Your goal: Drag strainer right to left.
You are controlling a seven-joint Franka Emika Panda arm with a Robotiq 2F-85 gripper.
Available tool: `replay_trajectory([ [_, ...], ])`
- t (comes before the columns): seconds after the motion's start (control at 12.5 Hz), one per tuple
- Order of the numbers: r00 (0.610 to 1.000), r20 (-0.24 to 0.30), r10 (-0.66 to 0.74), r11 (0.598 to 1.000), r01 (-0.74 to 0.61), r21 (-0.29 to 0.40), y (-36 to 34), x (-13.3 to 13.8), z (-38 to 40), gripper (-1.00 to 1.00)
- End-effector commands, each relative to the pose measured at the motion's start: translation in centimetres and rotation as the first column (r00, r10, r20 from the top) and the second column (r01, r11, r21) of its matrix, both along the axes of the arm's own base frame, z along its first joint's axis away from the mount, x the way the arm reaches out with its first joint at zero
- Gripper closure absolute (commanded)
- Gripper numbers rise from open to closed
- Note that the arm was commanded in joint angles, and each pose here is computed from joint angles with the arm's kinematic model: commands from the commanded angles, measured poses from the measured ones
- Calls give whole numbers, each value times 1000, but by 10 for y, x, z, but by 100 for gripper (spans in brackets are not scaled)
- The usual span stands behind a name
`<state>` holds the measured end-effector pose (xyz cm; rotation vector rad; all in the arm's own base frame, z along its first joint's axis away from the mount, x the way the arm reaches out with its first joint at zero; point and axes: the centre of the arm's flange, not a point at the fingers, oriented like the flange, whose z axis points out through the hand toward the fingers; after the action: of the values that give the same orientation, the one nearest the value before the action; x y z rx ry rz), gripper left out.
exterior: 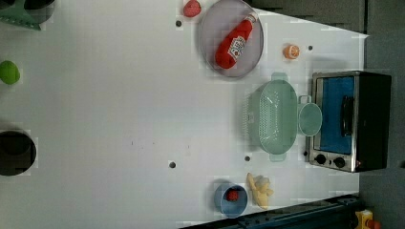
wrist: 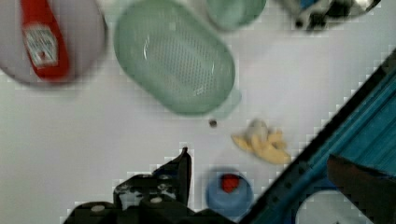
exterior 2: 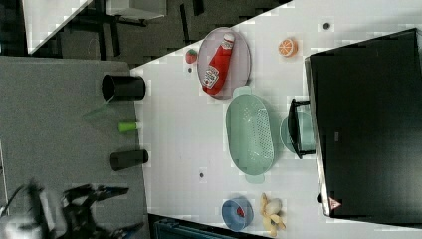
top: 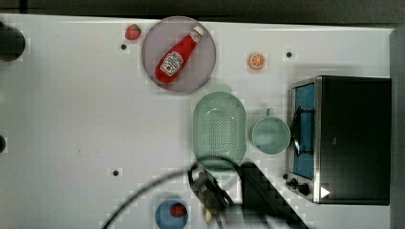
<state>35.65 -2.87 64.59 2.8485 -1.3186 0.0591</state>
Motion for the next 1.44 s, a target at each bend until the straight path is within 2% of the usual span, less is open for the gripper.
replay_trajectory([
  [0.08,995,-95,-7,1000,7,2,-16,24,-54,-100],
  [0.24,994,-111,-20,1000,20,-1,-14,37,-101,-100],
  [0.56,975,-66,-211,977,211,-13,-11,63,-207,-100],
  [0.72,943,-35,-332,943,331,-9,-9,73,-255,-100],
  [1.04,866,-71,-495,869,493,-36,-10,96,-336,-100],
  [1.2,832,-70,-550,835,548,-43,-6,105,-375,-100],
  [1.44,850,-12,-526,850,526,-6,7,116,-421,-100],
])
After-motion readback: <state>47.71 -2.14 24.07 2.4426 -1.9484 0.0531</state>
